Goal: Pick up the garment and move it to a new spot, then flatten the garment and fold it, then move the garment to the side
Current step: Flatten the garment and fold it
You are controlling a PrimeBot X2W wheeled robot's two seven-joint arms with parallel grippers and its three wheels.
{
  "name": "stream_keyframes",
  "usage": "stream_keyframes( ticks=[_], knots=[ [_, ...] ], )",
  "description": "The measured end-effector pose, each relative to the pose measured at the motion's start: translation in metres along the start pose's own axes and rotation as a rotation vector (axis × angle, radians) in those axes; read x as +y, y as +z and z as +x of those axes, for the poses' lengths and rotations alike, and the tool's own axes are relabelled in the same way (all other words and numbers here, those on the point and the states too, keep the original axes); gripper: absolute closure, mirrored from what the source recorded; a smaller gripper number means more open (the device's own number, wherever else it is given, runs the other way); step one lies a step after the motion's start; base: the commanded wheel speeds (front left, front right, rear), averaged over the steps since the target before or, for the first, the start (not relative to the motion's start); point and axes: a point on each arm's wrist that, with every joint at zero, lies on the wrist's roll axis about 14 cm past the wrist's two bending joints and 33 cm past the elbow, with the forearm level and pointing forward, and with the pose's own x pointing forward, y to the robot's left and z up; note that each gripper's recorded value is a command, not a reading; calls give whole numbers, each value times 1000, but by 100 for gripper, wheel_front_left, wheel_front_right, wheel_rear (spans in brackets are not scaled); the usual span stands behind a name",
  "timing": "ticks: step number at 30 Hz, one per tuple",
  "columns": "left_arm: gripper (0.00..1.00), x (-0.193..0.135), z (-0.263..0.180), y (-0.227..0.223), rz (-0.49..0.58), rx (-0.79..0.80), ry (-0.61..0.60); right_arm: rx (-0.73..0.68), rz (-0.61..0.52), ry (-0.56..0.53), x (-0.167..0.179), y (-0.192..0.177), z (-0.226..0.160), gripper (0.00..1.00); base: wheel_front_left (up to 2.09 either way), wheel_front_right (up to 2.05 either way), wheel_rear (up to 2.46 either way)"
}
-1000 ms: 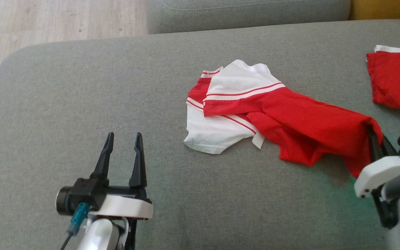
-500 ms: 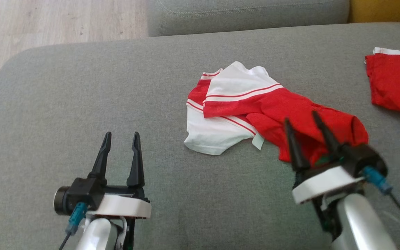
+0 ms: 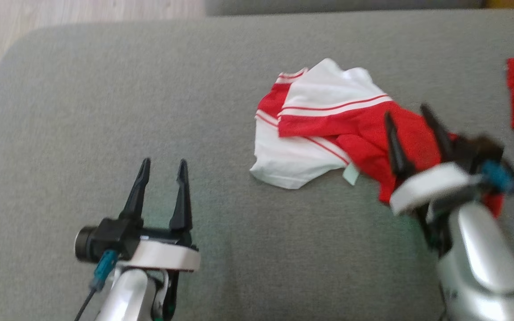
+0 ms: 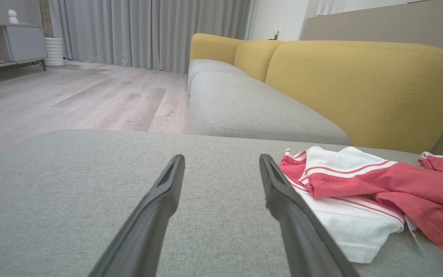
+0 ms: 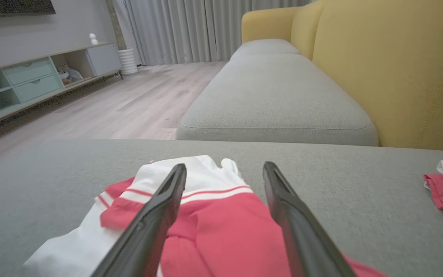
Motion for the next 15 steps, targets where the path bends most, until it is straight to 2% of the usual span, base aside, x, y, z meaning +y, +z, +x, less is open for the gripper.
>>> stream_keyframes(
  ticks=[4,8,15],
  knots=[
    [0,4,8,-3,3,7,1,58,-11,-13,-10,1,38,0,0,0,0],
    [0,13,9,-8,3,24,26,184,-7,-12,-11,-20,66,0,0,0,0],
    [0,21,1,-16,-9,53,56,383,-31,-13,-14,-69,74,0,0,0,0]
  ],
)
